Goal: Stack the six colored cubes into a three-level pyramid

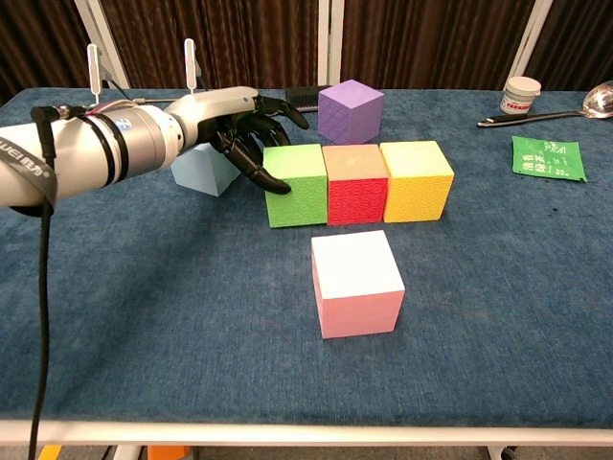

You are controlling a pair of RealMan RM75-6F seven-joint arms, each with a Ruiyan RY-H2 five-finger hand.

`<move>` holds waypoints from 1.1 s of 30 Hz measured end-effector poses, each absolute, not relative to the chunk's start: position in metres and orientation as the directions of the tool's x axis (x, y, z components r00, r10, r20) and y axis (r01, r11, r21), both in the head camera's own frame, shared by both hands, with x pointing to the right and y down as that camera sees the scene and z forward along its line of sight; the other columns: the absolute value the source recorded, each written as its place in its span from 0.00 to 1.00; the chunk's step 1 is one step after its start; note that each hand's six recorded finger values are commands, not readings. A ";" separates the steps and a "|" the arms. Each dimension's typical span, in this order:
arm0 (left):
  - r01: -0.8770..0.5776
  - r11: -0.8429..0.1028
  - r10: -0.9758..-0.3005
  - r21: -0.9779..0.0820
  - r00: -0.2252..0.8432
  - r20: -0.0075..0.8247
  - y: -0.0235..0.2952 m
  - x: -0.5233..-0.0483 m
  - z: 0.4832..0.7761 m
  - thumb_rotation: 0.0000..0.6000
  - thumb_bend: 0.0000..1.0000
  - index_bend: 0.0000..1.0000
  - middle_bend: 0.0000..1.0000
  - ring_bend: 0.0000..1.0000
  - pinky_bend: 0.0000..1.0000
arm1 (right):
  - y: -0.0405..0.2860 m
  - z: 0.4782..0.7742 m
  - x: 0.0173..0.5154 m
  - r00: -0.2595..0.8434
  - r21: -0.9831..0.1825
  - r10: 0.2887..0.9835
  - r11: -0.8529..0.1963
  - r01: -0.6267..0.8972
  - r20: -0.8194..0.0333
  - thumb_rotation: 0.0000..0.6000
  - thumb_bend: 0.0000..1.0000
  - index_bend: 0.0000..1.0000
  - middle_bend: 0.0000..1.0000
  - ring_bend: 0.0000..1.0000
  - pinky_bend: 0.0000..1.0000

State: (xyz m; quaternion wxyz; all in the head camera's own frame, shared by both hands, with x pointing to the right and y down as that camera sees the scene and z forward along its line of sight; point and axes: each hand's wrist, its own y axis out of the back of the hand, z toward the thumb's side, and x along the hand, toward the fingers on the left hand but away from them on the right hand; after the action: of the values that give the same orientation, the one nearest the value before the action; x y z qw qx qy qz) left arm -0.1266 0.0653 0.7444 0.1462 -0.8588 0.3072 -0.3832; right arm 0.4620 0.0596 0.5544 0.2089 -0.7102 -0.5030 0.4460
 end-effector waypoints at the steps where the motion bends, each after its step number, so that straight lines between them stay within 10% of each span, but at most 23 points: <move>1: -0.418 -0.768 -0.641 -0.485 0.516 0.569 0.065 -0.127 0.745 1.00 0.17 0.19 0.50 0.29 0.32 | 0.060 0.555 0.462 0.096 -0.745 0.901 -0.407 0.528 -0.424 1.00 0.00 0.00 0.11 0.00 0.00; 23: -0.416 -0.769 -0.639 -0.485 0.513 0.573 0.070 -0.123 0.750 1.00 0.17 0.18 0.49 0.29 0.31 | 0.061 0.558 0.467 0.087 -0.737 0.895 -0.413 0.535 -0.438 1.00 0.00 0.00 0.11 0.00 0.00; 33: -0.432 -0.762 -0.647 -0.482 0.516 0.561 0.071 -0.123 0.748 1.00 0.15 0.14 0.21 0.20 0.26 | 0.061 0.562 0.469 0.082 -0.733 0.892 -0.414 0.539 -0.444 1.00 0.00 0.00 0.11 0.00 0.00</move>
State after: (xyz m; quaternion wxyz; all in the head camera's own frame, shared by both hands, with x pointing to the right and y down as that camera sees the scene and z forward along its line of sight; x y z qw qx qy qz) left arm -0.1233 0.0709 0.7480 0.1422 -0.8591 0.3140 -0.3784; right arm 0.4687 0.0611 0.5619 0.1954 -0.7090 -0.5046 0.4522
